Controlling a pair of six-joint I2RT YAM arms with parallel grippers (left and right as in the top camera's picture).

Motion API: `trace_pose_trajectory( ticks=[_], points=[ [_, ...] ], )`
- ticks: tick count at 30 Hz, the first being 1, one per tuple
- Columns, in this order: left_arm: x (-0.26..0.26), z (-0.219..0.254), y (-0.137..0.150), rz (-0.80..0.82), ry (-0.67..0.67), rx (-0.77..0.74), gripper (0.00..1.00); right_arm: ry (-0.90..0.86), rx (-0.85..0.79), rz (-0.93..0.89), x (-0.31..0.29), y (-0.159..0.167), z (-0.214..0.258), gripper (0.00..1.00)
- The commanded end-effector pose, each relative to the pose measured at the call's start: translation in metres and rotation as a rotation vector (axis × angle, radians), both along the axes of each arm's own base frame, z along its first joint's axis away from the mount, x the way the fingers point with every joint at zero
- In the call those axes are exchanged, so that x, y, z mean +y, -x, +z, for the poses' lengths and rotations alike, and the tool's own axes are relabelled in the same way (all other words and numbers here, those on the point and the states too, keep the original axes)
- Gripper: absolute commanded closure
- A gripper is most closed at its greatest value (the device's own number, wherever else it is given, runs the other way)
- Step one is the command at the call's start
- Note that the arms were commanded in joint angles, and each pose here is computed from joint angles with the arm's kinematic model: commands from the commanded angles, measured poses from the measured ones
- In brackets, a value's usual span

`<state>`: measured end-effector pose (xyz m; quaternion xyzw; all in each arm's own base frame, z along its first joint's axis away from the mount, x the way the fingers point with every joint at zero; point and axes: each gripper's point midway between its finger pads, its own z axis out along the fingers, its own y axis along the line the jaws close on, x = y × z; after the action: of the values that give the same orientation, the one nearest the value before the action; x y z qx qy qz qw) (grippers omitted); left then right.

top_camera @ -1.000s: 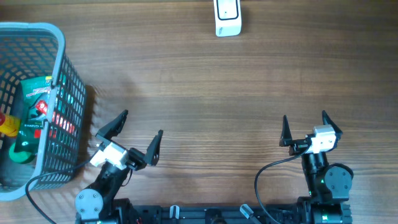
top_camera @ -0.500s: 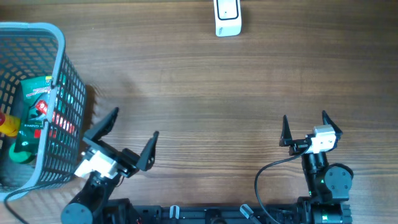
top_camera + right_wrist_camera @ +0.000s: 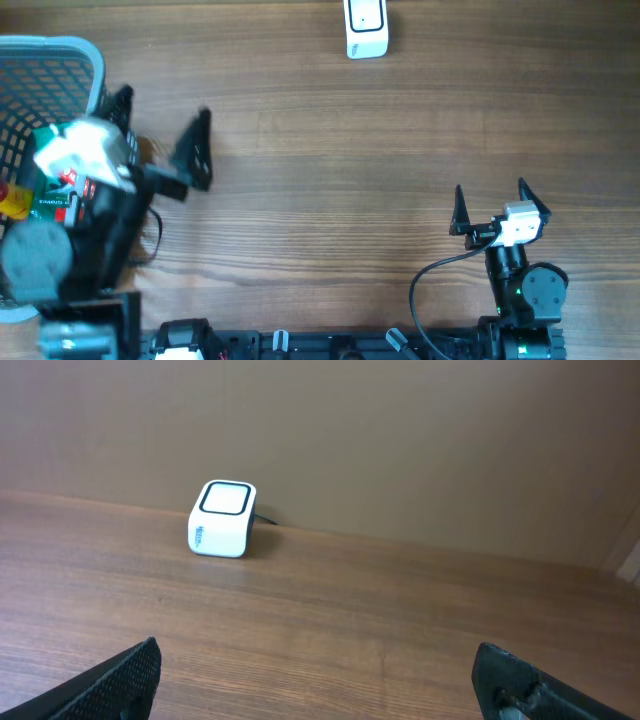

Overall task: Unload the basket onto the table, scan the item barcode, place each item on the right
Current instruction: 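Reach the left gripper into the basket and grasp the green glove package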

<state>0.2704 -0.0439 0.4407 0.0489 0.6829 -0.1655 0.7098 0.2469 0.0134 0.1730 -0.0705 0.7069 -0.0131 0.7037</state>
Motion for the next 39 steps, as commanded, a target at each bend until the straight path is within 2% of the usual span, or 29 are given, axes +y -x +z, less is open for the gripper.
trace_pose_trajectory(
  ticks=[1,7,13,17,22,26,31,39],
  points=[
    [0.026,0.022,-0.014,0.152,0.005,0.097,0.00,0.013,-0.014,-0.005,0.000,0.001,0.003,0.00],
    [0.019,-0.008,-0.020,0.107,0.009,0.262,0.00,0.013,-0.013,-0.005,0.000,0.001,0.002,0.00],
    [0.024,0.003,-0.022,0.140,0.008,0.217,0.00,0.013,-0.013,-0.005,0.000,0.001,0.002,0.00],
    [0.076,0.004,-0.026,0.439,0.111,0.242,0.00,0.013,-0.013,-0.005,0.000,0.001,0.003,0.00],
    [0.141,-0.009,-0.022,0.745,0.223,0.356,0.00,0.013,-0.013,-0.005,0.000,0.001,0.002,0.00],
    [0.193,-0.026,-0.006,0.944,0.407,0.433,0.00,0.013,-0.013,-0.005,0.000,0.001,0.002,0.00],
    [0.227,-0.065,0.016,1.031,0.592,0.564,0.00,0.013,-0.013,-0.005,0.000,0.001,0.002,0.00],
    [0.259,-0.151,0.062,1.267,0.856,0.896,0.00,0.013,-0.013,-0.005,0.000,0.001,0.002,0.00]
  ],
)
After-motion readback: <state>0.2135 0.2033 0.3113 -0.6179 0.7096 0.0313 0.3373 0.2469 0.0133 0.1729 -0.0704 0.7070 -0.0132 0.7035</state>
